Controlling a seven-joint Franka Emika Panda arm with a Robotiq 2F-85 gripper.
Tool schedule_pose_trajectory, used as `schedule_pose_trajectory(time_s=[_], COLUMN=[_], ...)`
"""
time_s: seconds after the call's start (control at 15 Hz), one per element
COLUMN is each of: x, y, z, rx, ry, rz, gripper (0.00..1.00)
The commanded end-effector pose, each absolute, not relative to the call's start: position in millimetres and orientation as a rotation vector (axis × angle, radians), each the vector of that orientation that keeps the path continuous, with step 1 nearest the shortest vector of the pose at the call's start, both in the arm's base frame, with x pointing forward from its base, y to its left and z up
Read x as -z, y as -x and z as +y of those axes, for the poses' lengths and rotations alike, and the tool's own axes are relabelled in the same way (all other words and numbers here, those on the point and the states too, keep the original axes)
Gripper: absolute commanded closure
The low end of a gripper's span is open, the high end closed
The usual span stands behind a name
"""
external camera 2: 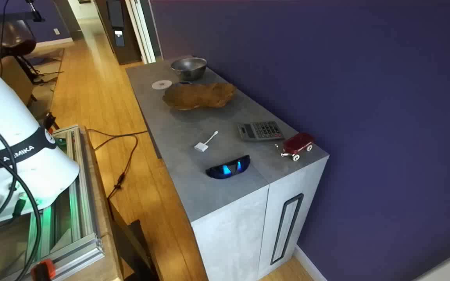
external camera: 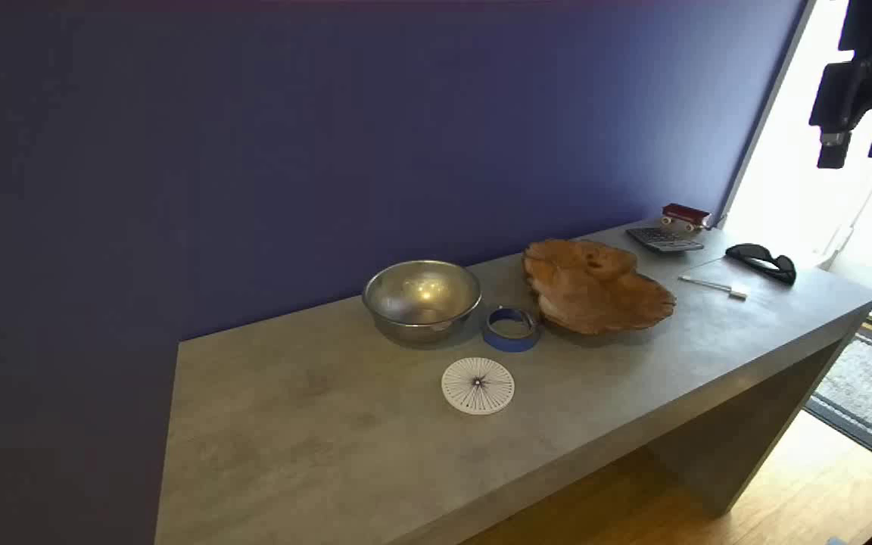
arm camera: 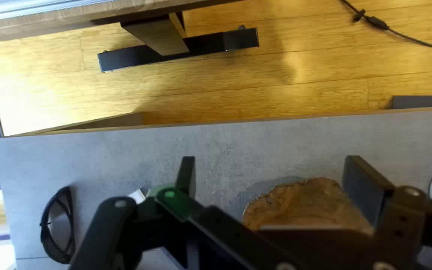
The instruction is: Put the blue tape inside the bowl
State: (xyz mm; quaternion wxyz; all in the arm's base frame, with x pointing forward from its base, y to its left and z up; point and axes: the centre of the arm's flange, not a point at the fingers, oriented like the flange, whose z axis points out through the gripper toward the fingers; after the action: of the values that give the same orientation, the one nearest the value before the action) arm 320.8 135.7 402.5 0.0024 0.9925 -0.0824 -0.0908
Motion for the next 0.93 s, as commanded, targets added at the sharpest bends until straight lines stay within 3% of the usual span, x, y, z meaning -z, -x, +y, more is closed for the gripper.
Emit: schedule_pose_trajectory(time_s=[0.0,0.27,0.53,0.87], x=[-402,-402,-363,-333], y=[-321,-321,-334,-351], z=[136,136,201,307], rx=[0.285,0.285,0.252,-0.073], ry=[-3.113,-3.113,-3.149,-3.201], rz=[-0.258,-0.258,0.003,0.388], gripper=[0.0,0.0,0.0,0.0])
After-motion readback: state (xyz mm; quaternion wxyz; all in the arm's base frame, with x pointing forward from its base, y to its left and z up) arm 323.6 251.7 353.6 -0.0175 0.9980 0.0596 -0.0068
